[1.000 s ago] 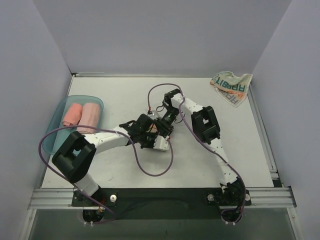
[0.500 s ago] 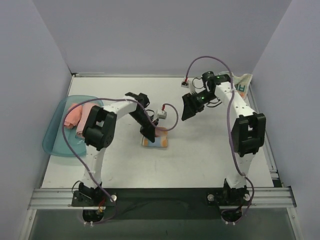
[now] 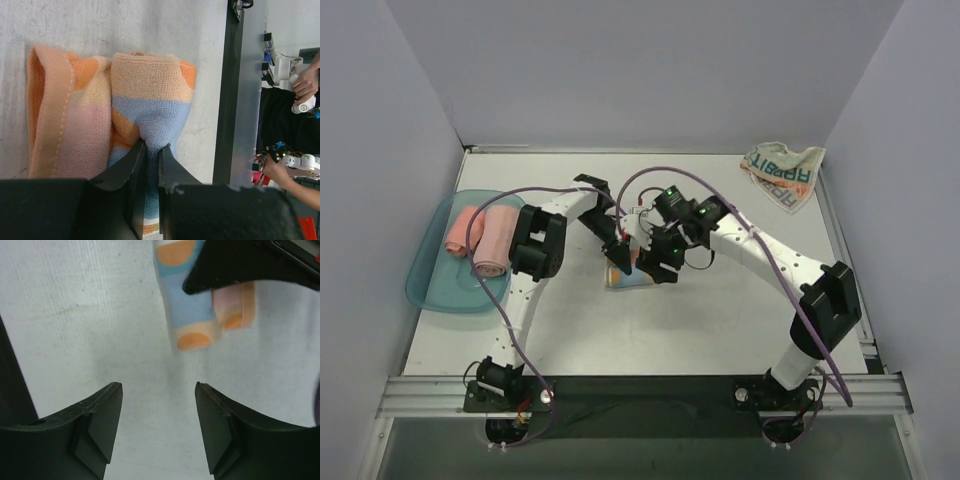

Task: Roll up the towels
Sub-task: Roll the towel

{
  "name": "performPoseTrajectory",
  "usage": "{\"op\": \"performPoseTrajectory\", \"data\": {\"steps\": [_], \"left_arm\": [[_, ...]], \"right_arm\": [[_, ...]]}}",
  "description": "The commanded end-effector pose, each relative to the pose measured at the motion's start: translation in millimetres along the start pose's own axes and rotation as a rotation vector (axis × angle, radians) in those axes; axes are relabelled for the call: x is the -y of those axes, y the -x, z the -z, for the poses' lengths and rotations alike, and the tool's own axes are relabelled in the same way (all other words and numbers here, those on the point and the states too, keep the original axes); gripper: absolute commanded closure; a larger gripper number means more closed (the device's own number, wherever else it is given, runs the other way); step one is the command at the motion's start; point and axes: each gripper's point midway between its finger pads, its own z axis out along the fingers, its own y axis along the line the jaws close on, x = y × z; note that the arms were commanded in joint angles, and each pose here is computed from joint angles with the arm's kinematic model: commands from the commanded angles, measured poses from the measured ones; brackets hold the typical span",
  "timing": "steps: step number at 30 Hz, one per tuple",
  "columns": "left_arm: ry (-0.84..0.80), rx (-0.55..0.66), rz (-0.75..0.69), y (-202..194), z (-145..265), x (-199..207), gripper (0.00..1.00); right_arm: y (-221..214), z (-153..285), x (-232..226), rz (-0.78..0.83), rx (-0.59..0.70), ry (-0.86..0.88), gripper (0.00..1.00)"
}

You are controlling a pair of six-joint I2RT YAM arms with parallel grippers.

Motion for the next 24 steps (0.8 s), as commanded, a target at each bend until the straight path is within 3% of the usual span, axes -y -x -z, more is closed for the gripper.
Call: {"op": "performPoseTrajectory", "data": {"steps": [1,7,14,17,18,21,24], "left_arm": [[0.041,-0.177,0.029,-45,-2,-27,0.94],[0.032,-0.193,0.037,-53,-4,-27,0.91],[0.031,-0.176,0.049,-50,-3,-29,0.88],[0.029,-0.154,0.051,-48,3,-27,0.84],[0.019,-0.128,0.049,-44,4,-24,0.81],[0.03,-0.015,0.025,-29,22,-16,0.64],[0.092,0.101,0.001,-14,51,-9,0.54]], "right_arm": [[0,-26,24,0.156,-0.058,-0.165,0.4],[20,-81,37,0.36,-0.04,-0.265,0.37],[-3,-122,25,0.42,-0.084,-0.173,0.42],[-14,-134,17,0.405,-0.101,-0.119,0.61],[-18,-137,14,0.399,-0.108,-0.1,0.77],[-25,-134,-2,0.319,-0.108,0.025,1.0],[-32,-123,-17,0.213,-0.115,0.156,1.0]]}}
